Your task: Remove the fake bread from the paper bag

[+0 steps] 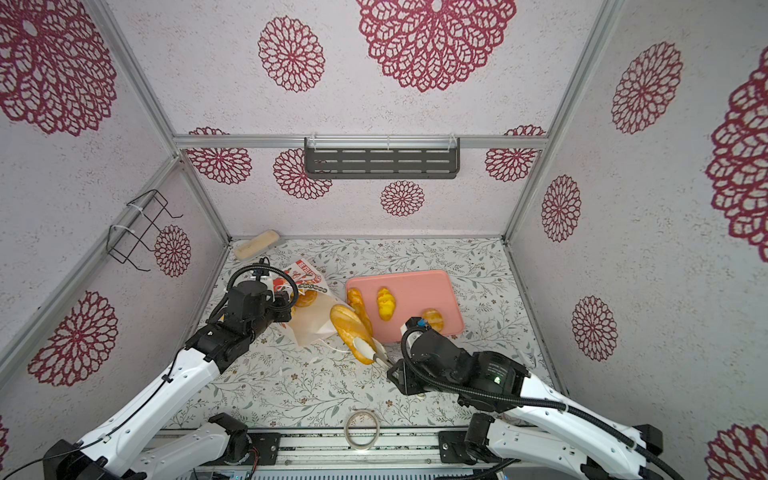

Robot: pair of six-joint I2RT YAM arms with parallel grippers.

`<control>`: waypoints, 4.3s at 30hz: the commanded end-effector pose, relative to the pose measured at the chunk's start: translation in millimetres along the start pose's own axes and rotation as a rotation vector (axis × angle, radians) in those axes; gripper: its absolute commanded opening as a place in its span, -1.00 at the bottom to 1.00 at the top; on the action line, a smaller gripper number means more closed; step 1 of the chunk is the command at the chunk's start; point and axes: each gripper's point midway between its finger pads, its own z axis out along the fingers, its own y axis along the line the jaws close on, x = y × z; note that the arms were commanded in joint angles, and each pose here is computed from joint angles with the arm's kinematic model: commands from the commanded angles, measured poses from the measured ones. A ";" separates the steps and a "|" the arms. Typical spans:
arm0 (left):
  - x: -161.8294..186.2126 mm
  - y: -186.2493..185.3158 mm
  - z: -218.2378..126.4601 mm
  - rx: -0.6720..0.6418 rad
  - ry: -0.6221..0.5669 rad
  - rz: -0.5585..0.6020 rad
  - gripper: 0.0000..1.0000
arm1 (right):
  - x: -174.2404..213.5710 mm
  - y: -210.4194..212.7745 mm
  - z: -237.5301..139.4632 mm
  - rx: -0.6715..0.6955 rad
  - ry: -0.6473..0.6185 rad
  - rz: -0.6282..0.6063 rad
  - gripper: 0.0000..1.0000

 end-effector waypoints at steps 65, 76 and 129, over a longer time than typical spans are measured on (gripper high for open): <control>-1.7 -1.0 -7.4 0.008 0.021 0.015 -1.00 | -78.4 -104.6 107.7 0.257 -0.106 0.187 -1.00; 0.7 -1.2 -7.7 0.012 0.026 0.011 -1.00 | -81.4 -108.3 96.7 0.301 -0.113 0.180 -0.04; 11.1 -12.9 -11.4 0.101 0.040 0.026 -1.00 | 2.6 -126.8 129.5 0.309 0.041 0.139 0.74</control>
